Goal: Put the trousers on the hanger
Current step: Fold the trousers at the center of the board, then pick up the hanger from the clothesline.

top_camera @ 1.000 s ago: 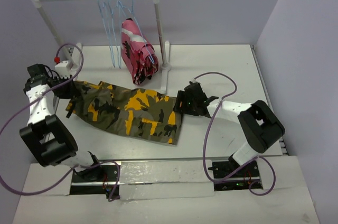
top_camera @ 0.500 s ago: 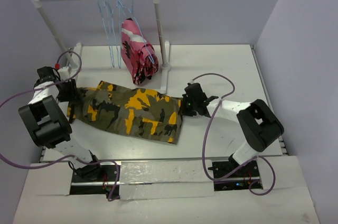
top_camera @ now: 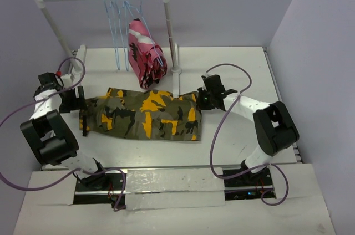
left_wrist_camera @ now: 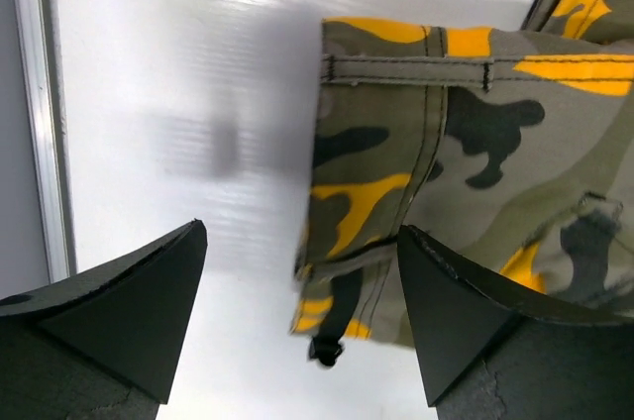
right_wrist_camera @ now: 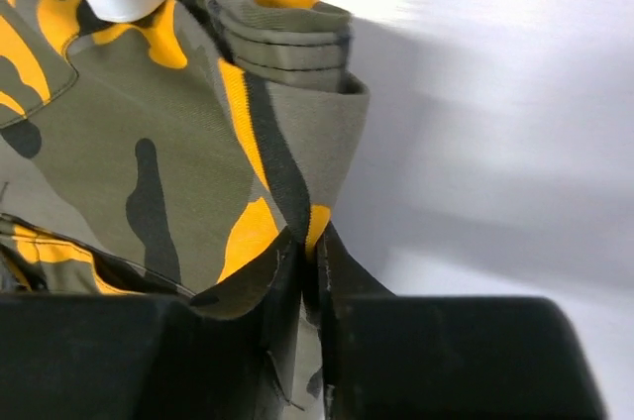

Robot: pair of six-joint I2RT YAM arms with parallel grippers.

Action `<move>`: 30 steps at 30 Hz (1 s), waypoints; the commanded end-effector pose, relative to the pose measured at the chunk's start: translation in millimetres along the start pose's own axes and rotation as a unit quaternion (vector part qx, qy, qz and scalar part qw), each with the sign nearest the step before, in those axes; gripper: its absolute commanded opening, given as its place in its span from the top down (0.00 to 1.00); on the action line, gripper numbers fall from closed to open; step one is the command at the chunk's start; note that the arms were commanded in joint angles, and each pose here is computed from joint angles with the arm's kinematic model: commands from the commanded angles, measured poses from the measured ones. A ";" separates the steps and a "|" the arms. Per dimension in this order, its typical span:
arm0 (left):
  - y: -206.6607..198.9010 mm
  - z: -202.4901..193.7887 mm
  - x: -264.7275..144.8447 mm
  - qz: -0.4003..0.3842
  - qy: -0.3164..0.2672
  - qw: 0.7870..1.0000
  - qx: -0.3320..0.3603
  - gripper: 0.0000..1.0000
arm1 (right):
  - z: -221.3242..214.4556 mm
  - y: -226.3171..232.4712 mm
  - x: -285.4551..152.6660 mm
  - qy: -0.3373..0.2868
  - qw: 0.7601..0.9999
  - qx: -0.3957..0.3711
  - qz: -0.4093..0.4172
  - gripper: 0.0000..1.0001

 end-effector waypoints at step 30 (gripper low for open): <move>-219.3 163.2 -243.6 -0.167 -0.411 0.888 0.119 0.18 | -9.8 -24.7 -73.7 -0.096 0.991 0.076 -0.062 0.37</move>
Point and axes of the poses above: each gripper's point midway between its finger pads, its own x axis out along the fingers, its own y axis along the line the jaws close on, z = x × y, the point moved 10 cm from there along -x, back along the fingers, and after that the axes turned 15 degrees about -x, right-handed, at the moved point
